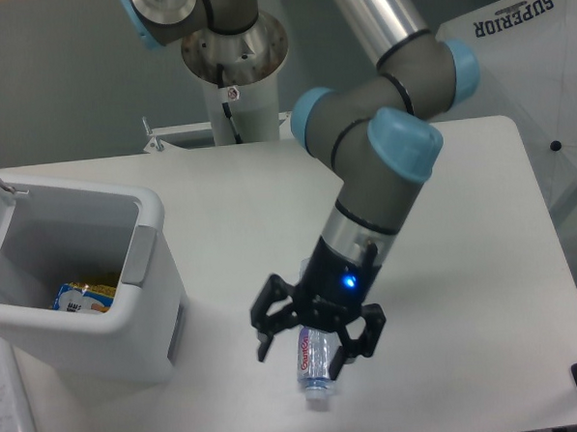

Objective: Place the trash in the trash can
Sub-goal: 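Move the open gripper back over the clear plastic bottle, then lower the gripper around the bottle's cap end and close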

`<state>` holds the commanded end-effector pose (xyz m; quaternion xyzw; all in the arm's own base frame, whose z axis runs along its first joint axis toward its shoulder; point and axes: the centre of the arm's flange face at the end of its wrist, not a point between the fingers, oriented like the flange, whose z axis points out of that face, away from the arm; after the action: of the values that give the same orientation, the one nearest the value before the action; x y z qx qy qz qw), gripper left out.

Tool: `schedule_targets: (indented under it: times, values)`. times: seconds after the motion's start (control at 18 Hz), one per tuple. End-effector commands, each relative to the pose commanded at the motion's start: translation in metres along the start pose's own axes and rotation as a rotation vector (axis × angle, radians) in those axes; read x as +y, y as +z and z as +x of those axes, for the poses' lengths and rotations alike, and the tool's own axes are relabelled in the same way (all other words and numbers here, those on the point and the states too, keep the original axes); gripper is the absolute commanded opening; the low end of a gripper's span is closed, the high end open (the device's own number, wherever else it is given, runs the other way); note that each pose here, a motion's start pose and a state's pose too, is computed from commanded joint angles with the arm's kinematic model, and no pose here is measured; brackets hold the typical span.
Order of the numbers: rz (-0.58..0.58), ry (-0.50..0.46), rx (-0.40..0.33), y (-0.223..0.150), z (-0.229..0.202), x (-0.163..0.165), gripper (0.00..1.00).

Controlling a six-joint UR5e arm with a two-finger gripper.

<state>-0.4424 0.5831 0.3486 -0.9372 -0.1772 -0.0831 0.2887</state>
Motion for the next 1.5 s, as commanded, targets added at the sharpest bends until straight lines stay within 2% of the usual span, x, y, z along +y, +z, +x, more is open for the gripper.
schedule_targets:
  times: [0.17, 0.44, 0.61, 1.5]
  values:
    - [-0.11, 0.013, -0.076, 0.035, 0.003, -0.001, 1.0]
    - [-0.337, -0.018, -0.09, 0.081, 0.004, 0.007, 1.0]
    - [-0.45, 0.01, -0.15, 0.115, 0.01, 0.017, 1.0]
    - [-0.55, 0.061, -0.262, 0.161, 0.004, 0.029, 1.0]
